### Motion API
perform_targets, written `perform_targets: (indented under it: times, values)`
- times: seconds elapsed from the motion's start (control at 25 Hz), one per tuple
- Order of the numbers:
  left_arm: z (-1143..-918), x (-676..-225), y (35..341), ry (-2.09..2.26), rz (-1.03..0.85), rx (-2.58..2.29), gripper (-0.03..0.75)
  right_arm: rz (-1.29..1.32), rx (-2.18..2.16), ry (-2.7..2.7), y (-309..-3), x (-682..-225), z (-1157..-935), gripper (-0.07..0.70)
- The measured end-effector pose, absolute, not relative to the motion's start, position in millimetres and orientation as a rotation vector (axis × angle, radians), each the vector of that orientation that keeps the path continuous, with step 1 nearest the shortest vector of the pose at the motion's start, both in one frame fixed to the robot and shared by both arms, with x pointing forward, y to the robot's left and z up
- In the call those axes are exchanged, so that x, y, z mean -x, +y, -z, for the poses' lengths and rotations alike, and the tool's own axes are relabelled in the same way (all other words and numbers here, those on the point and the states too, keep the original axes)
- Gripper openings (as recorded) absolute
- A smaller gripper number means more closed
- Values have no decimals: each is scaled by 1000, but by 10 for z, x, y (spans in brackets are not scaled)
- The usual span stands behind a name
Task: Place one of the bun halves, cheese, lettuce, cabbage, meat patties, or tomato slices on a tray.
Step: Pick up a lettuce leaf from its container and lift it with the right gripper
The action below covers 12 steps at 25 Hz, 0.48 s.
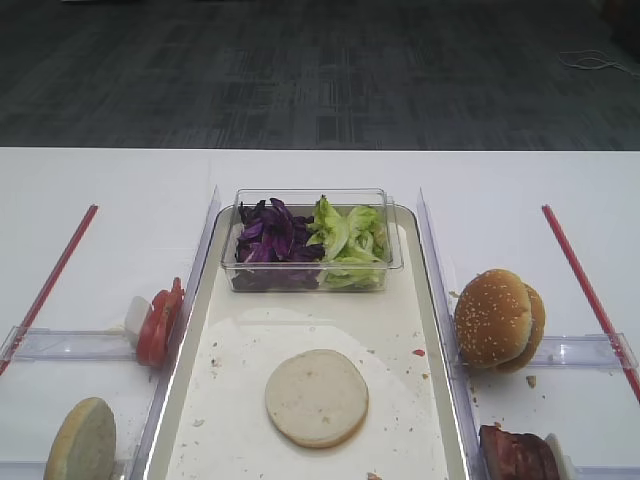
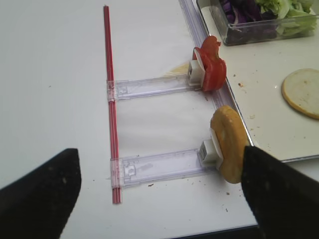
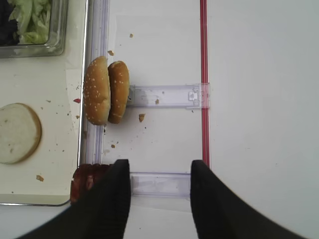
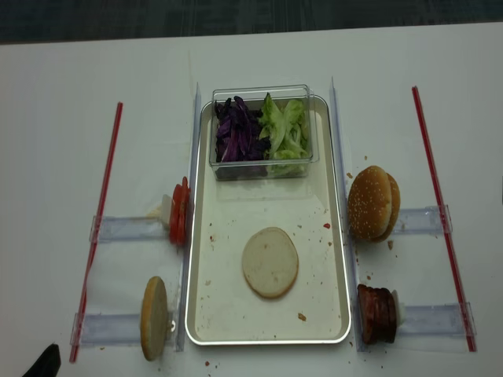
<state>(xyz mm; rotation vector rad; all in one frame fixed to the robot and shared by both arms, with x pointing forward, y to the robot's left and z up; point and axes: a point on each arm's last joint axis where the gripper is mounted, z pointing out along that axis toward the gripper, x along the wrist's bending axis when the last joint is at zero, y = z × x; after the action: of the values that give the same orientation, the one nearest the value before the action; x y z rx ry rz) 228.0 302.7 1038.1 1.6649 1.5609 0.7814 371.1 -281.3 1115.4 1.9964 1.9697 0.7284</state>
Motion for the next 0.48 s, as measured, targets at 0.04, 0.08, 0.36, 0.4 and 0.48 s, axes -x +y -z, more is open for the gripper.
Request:
perform_targets:
  times: [0.04, 0.08, 0.36, 0.4, 0.48]
  values:
    - [-10381, -2280, 3027, 1561, -781, -1665, 617, -720, -2004, 1977, -2810, -3797, -11199, 316]
    - [-10381, -2280, 3027, 1561, -781, -1665, 617, -707, -2013, 1990, -2806, -3905, -11231, 316]
    - [-10381, -2280, 3027, 1561, -781, -1665, 617, -665, -2049, 2016, -2791, -4600, -11391, 316]
    - [-10381, -2280, 3027, 1561, -781, -1665, 617, -659, -2054, 2019, -2789, -4692, -11393, 316]
    - [-10381, -2280, 3027, 1561, -781, -1665, 617, -664, -2052, 2018, -2784, -4866, -11433, 316]
